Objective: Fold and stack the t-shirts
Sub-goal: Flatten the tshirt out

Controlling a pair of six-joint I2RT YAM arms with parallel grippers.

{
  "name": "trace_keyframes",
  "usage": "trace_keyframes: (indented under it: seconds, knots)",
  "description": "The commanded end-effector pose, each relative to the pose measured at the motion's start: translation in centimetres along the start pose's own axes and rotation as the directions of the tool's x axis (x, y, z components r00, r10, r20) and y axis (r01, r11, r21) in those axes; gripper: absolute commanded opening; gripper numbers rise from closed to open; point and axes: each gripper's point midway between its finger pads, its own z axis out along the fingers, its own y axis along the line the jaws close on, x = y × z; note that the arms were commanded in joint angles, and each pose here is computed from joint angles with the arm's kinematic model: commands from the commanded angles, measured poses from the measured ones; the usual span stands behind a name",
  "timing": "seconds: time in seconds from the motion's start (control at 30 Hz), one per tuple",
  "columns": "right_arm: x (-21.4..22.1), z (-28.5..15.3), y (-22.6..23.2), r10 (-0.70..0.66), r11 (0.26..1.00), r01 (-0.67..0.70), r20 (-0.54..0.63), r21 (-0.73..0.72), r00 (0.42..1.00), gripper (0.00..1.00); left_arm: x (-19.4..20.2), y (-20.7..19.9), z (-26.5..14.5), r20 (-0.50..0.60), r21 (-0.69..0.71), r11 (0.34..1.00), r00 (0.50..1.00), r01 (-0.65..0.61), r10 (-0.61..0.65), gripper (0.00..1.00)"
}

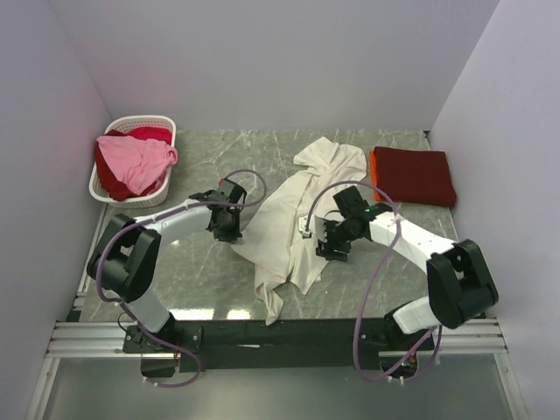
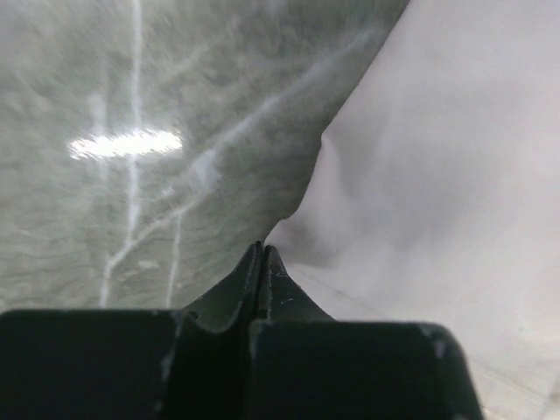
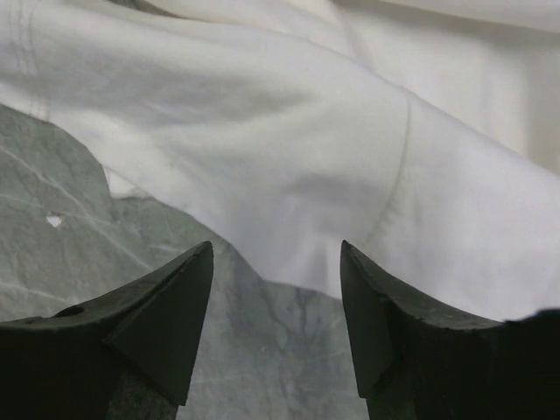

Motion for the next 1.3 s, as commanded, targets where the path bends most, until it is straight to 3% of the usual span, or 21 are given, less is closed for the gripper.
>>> trace_keyframes:
  seconds: [0.0,0.1,0.2,0.23,0.33,0.5,0.6,0.67,0.7,0.73,0.8,0.83,0.97,1.0,1.03,1.1,1.13,1.17,1.2,1.23,1.27]
  knots:
    - [-1.0,1.5,-0.5,-0.021,0.999,0.021,-0.011,-0.035,1.0,0.65,-4.5,0.7,-2.0,0.09,-0.008,1.0,0.996,-0.004,0.004,0.01]
    - [0.2,2.6,-0.5,-0.007,0.999,0.004,-0.071,-0.039,0.997,0.61,-6.7,2.0,-3.1,0.117,-0.004,1.0,0.993,0.014,-0.013,0.01]
    - [0.6,2.8,-0.4,0.012,0.999,-0.016,-0.092,-0.046,0.996,0.44,-9.0,3.3,-4.0,0.137,0.008,0.999,0.99,0.034,-0.035,0.01]
    - [0.5,2.6,-0.4,0.022,0.999,-0.027,-0.093,-0.047,0.995,0.3,-9.5,4.4,-4.0,0.128,-0.007,0.999,0.991,0.048,-0.047,0.01]
    - [0.2,1.1,-0.4,0.03,0.999,-0.032,-0.095,-0.027,0.995,0.0,-12.9,5.2,-4.8,0.163,0.002,0.998,0.985,0.062,-0.062,0.01]
    - [2.6,-5.1,-2.4,0.135,0.985,-0.13,-0.043,0.113,0.99,0.0,-20.0,8.9,-5.2,0.234,-0.032,0.988,0.962,0.154,-0.142,0.01]
    - [6.7,-8.7,-2.3,0.209,0.963,-0.19,-0.087,0.19,0.974,0.0,-25.4,10.0,-6.3,0.348,-0.019,0.978,0.918,0.208,-0.189,0.0]
    - [8.5,-9.9,-1.5,0.208,0.963,-0.18,-0.134,0.199,0.969,0.0,-27.1,10.5,-4.3,0.333,-0.01,0.971,0.917,0.237,-0.221,0.0]
    - [9.6,-10.3,-1.2,0.235,0.957,-0.203,-0.148,0.206,0.961,0.0,-29.8,10.3,-5.5,0.383,0.012,0.971,0.896,0.239,-0.225,0.0]
    - [9.7,-10.3,-0.8,0.231,0.96,-0.199,-0.156,0.199,0.96,0.06,-29.5,10.6,-3.0,0.334,-0.006,0.968,0.913,0.25,-0.234,0.0]
    - [10.7,-10.7,0.0,0.276,0.949,-0.24,-0.167,0.205,0.947,0.12,-31.2,10.5,-2.2,0.342,0.008,0.965,0.907,0.261,-0.248,0.04]
    - [10.8,-11.0,0.0,0.284,0.943,-0.243,-0.17,0.225,0.944,0.17,-31.6,10.4,-2.1,0.348,0.017,0.965,0.903,0.261,-0.25,0.17]
    - [13.4,-13.3,-2.8,0.35,0.877,-0.237,-0.218,0.418,0.911,0.14,-33.0,10.1,-3.8,0.418,0.04,0.971,0.879,0.237,-0.231,0.38]
    - [14.3,-14.3,-3.4,0.379,0.854,-0.243,-0.231,0.461,0.896,0.11,-33.3,9.9,-4.6,0.444,0.049,0.973,0.868,0.225,-0.223,0.41]
    - [14.9,-15.2,-4.0,0.402,0.835,-0.252,-0.23,0.49,0.886,0.02,-34.0,9.6,-7.5,0.499,0.066,0.976,0.84,0.208,-0.213,0.43]
    - [16.7,-17.1,-5.3,0.472,0.794,-0.308,-0.211,0.524,0.856,0.0,-34.0,9.5,-8.9,0.54,0.071,0.981,0.82,0.183,-0.192,0.48]
    - [17.3,-17.0,-5.4,0.489,0.794,-0.337,-0.203,0.505,0.848,0.0,-34.0,9.1,-11.5,0.576,0.081,0.984,0.798,0.161,-0.178,0.5]
    - [17.3,-17.9,-5.0,0.514,0.787,-0.377,-0.183,0.488,0.838,0.01,-33.2,9.0,-11.7,0.57,0.084,0.986,0.804,0.147,-0.168,0.52]
    - [16.7,-17.6,-4.5,0.51,0.8,-0.401,-0.155,0.447,0.846,0.07,-32.7,7.9,-14.2,0.589,0.125,0.987,0.792,0.103,-0.158,0.53]
    - [15.4,-16.8,-4.0,0.468,0.835,-0.398,-0.111,0.38,0.877,0.29,-31.8,7.2,-14.8,0.585,0.134,0.989,0.801,0.061,-0.128,0.55]
    - [14.2,-15.7,-1.8,0.463,0.862,-0.423,-0.095,0.279,0.881,0.41,-29.5,6.7,-13.7,0.537,0.146,0.988,0.836,0.04,-0.113,0.55]
